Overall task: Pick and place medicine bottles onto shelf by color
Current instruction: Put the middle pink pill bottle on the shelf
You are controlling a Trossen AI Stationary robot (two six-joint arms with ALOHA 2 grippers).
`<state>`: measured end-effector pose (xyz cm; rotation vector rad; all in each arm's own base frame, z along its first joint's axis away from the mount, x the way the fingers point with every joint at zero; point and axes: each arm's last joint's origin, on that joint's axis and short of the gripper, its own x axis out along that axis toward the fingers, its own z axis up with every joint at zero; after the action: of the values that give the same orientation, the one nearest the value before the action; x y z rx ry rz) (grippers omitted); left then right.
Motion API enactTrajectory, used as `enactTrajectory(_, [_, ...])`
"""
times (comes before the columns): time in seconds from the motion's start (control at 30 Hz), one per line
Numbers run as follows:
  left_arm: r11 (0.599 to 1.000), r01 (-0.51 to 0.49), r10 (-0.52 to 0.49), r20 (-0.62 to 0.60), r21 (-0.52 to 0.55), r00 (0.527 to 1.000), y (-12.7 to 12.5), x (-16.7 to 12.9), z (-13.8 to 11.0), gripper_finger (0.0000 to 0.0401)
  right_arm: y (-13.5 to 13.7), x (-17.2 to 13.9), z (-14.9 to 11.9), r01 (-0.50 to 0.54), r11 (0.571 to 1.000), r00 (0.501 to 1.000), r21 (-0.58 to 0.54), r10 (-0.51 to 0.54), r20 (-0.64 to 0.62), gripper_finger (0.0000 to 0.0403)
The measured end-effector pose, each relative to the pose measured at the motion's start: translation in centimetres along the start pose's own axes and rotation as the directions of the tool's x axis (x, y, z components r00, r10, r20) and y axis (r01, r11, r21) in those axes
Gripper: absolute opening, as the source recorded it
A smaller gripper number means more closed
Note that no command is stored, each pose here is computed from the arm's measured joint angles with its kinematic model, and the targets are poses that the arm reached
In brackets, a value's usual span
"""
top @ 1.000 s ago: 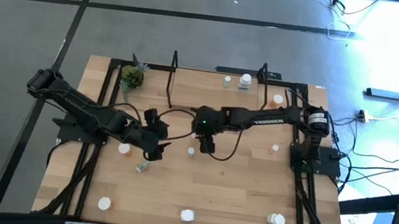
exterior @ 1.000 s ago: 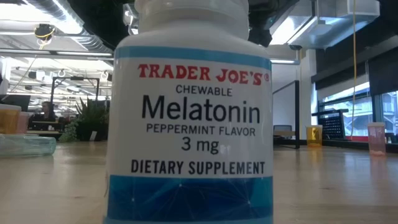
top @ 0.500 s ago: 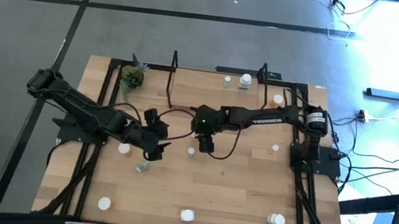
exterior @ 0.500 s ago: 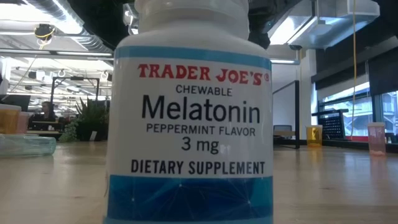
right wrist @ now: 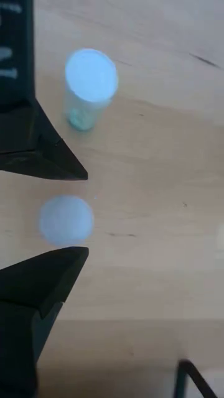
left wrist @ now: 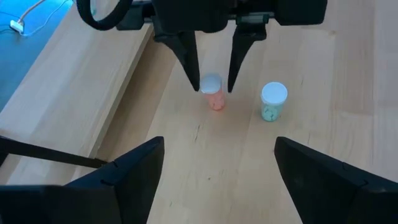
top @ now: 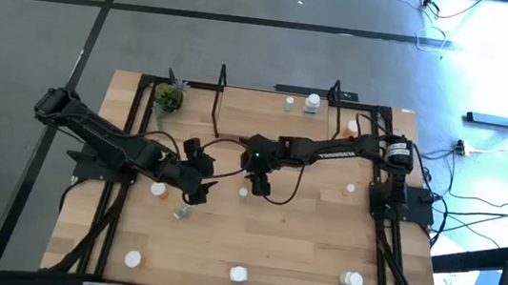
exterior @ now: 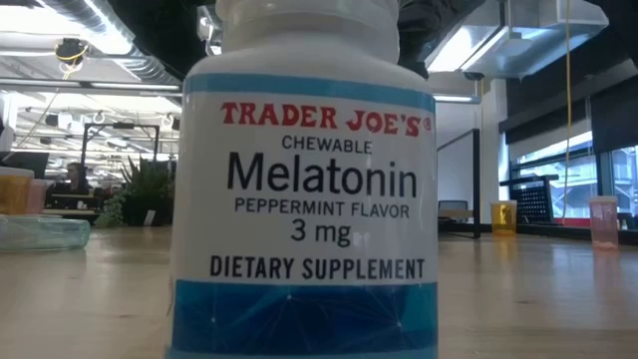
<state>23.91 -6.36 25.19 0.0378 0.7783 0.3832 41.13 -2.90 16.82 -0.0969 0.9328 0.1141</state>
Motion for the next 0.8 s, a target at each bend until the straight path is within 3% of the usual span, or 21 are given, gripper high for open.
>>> enactTrajectory(0.23, [1.000,0.000,0.000,0.001,0.000,1.000,0.00,0.00,0.01,0.0303,-0.03,0.43,-0.17,0.001,1.000,1.000,0.000,-0.001,-0.007,0.0184])
enactTrajectory(0.53, [1.000,0.000,0.000,0.000,0.000,1.000,-0.01,0.00,0.00,0.0304,-0.03,0.44,-0.17,0.002,1.000,1.000,0.004,-0.002,-0.006,0.0115])
enactTrajectory(0.8, [1.000,0.000,0.000,0.000,0.000,1.000,-0.01,0.00,0.00,0.0303,-0.33,-0.06,0.53,0.005,1.000,1.000,0.012,-0.005,-0.011,0.0121])
